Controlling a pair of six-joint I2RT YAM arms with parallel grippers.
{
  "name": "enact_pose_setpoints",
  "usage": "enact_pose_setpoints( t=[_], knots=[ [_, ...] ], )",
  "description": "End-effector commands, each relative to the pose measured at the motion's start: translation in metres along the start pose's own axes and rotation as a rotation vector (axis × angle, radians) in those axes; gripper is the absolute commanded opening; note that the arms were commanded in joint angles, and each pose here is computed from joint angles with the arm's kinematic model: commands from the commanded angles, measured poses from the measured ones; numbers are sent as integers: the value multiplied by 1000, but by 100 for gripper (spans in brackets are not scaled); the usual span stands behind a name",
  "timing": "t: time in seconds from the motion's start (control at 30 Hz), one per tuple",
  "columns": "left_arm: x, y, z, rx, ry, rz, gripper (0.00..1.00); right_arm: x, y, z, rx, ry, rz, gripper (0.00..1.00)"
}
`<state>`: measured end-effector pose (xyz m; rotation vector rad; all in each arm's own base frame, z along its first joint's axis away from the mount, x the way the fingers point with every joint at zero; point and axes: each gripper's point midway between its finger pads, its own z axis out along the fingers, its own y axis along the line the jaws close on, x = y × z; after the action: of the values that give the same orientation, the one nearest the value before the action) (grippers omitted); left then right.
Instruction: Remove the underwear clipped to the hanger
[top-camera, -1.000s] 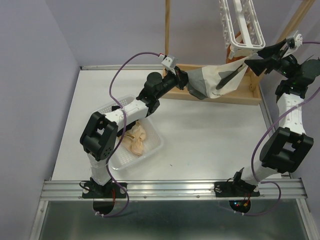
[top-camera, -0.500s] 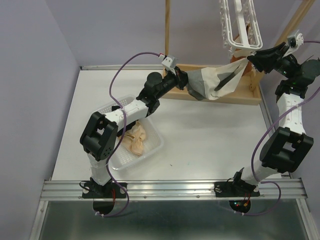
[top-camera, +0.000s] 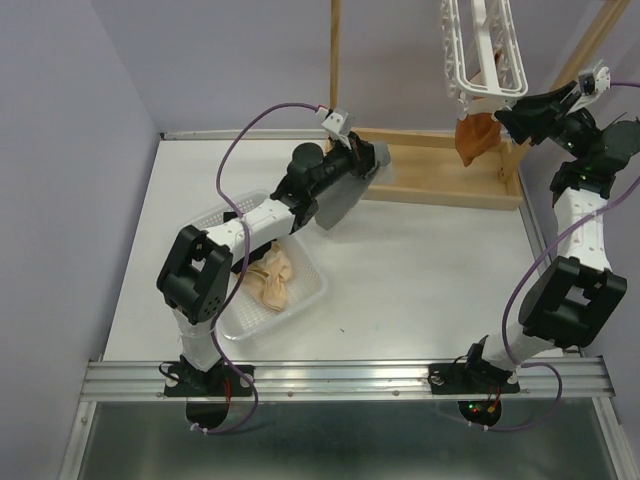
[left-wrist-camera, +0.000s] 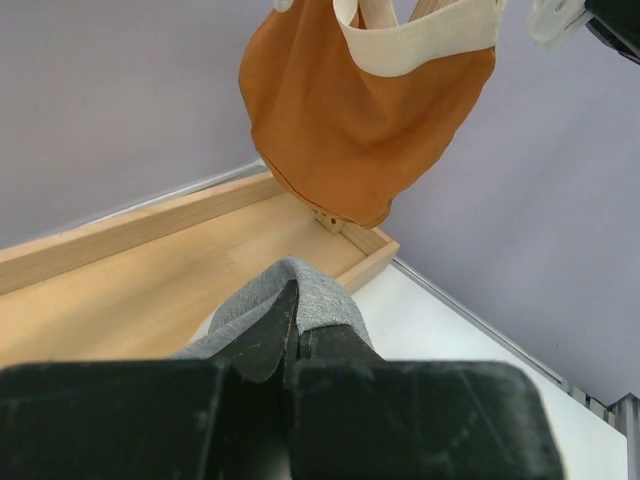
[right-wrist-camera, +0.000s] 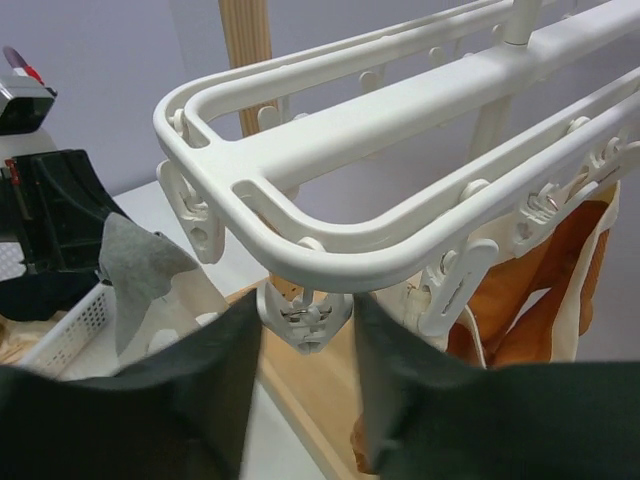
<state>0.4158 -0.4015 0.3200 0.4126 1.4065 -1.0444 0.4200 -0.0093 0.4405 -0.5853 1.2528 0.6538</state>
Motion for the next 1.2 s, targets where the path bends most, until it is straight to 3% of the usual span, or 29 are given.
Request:
enact_pose_setpoints(
  t=[0.0, 0.1, 0.2, 0.47, 0.67, 0.9, 1.17],
  knots=[
    [-69, -33, -14, 60, -140, 63, 0, -21, 15, -1, 23, -49, -79, 55],
    [-75, -36, -25, 46, -139, 81, 0, -18, 16, -3, 45, -55, -68, 74],
    [-81, -38, -40, 27, -137, 105, 0, -13, 15, -6, 81, -52, -65, 84],
    [-97, -42, -99, -78, -92, 174, 0, 24, -1, -25, 254, 93, -53, 100],
    [-97, -30, -160, -240, 2, 217, 0, 44, 16, -41, 293, 119, -49, 100],
    [-115, -9, -234, -505, 28, 217, 0, 84, 21, -63, 396, 205, 19, 100],
    [-63, 31, -286, -796, 147, 55, 0, 112, 25, -78, 431, 300, 24, 100]
  ],
)
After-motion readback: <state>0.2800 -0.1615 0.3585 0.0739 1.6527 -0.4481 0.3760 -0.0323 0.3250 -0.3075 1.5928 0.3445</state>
